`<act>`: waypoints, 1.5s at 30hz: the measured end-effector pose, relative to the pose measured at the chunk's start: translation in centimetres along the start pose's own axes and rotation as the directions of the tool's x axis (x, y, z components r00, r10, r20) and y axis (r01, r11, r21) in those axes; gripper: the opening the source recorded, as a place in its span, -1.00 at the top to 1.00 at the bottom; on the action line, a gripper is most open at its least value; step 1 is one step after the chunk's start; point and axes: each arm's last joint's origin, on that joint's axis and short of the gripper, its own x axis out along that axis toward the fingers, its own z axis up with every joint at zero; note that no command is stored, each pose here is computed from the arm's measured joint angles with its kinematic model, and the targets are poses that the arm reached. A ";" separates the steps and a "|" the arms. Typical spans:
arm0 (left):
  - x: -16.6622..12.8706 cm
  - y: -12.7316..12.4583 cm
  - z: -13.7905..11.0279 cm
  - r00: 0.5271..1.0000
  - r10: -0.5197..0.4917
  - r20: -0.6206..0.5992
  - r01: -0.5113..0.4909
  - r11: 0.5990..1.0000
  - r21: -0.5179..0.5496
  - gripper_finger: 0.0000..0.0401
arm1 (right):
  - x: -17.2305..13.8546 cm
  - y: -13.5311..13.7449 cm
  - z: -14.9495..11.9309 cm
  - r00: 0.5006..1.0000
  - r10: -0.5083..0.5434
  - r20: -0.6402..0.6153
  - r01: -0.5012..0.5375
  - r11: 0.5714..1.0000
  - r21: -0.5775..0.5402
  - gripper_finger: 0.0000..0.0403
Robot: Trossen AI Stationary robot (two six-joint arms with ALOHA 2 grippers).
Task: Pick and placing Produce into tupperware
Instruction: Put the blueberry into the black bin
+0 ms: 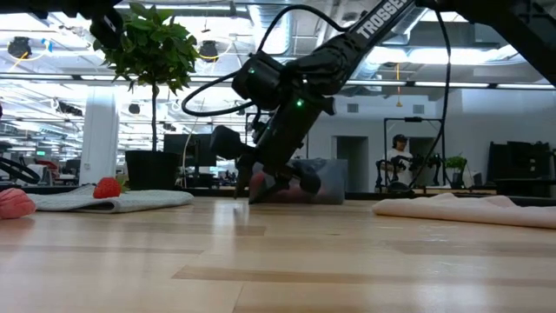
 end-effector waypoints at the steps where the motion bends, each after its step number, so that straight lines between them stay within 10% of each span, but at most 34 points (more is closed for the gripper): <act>1: 0.0 0.0 0.0 1.000 0.000 -0.003 0.000 1.000 0.000 1.00 | -0.1 0.1 -0.2 1.000 0.001 -0.014 -0.001 1.000 -0.017 0.24; 45: 0.0 0.0 -0.1 1.000 0.003 -0.015 -0.003 1.000 -0.002 1.00 | -0.2 0.5 -1.8 0.949 -0.272 0.161 0.278 0.961 -0.013 0.31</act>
